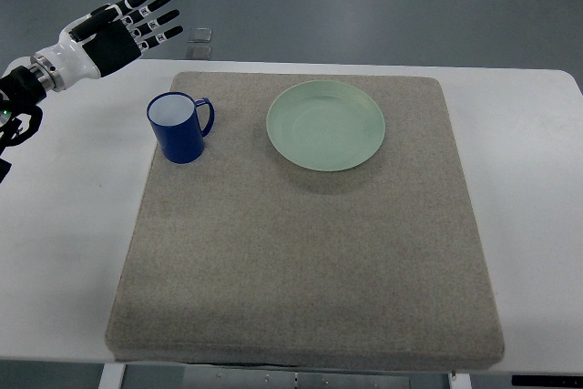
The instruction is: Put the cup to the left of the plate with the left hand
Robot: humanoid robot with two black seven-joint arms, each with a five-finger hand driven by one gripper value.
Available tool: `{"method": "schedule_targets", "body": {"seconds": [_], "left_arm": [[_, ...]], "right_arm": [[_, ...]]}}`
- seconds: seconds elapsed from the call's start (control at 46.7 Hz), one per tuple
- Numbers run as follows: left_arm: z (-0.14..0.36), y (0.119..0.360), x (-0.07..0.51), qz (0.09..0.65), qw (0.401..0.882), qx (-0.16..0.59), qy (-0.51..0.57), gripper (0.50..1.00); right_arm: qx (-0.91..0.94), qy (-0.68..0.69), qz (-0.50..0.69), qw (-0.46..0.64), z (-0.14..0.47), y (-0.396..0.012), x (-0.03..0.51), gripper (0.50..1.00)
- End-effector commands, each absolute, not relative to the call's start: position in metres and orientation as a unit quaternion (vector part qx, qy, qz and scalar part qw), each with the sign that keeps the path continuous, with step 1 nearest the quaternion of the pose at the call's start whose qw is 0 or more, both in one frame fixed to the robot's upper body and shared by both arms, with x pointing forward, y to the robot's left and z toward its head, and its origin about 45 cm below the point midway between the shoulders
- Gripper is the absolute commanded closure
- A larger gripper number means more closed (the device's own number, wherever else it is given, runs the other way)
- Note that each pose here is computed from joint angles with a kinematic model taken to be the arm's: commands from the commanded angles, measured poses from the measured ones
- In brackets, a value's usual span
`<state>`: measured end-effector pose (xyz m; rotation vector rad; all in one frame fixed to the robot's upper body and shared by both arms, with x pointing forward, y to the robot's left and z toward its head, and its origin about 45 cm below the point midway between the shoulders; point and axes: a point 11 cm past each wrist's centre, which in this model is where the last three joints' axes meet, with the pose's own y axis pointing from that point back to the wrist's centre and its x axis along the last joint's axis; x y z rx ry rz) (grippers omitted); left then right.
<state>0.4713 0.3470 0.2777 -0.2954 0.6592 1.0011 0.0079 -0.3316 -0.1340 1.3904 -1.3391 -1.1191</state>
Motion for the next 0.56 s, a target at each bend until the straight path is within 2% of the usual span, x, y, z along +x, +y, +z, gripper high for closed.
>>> {"method": "schedule_targets", "body": {"seconds": [0.0,0.535], "left_arm": [[0.2781,0.3470,0.4713,0.469,0.815,-0.140,0.309,0.501],[0.2773,0.3472,0.4711,0.470,0.815,-0.139,0.309,0.501]], "right_arm": [[0.560,-0.539,-0.450,0.440,-0.1340,-0.3316,0.0080,0.568],[0.561,-0.538,-0.450,0.439,-0.1340,-0.3308,0.0081,0.568]]}}
